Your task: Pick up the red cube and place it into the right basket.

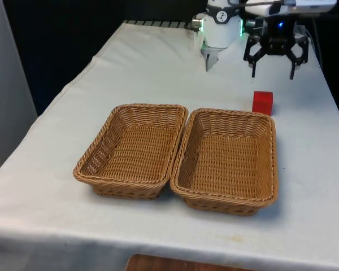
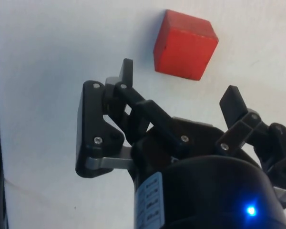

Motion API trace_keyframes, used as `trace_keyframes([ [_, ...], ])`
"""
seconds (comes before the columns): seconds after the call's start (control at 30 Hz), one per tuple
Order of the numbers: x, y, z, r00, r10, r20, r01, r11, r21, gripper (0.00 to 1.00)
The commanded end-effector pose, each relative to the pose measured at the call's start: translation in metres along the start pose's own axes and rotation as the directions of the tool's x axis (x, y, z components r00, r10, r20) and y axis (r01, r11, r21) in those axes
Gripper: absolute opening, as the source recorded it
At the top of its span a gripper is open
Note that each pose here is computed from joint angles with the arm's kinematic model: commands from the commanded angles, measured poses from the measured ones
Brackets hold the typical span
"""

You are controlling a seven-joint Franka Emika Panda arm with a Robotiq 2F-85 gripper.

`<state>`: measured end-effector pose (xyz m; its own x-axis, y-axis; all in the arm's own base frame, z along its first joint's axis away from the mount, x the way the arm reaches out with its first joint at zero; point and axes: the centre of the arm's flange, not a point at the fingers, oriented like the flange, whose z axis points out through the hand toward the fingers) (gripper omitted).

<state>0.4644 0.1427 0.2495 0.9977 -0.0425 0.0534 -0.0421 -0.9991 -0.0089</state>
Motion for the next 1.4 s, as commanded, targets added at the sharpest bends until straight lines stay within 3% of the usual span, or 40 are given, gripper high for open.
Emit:
trace_keyframes([
  [0.0,0.001,0.000,0.007,0.9999,-0.009,-0.007,0.009,0.9999,0.010,1.00],
  [0.27,0.002,0.001,0.023,0.9995,-0.029,-0.012,0.029,0.9996,-0.001,1.00],
  [0.43,0.003,-0.001,0.030,0.9990,-0.041,-0.019,0.042,0.9991,0.009,1.00],
  [1.37,0.000,0.013,0.058,0.9970,-0.076,0.019,0.076,0.9969,-0.019,1.00],
])
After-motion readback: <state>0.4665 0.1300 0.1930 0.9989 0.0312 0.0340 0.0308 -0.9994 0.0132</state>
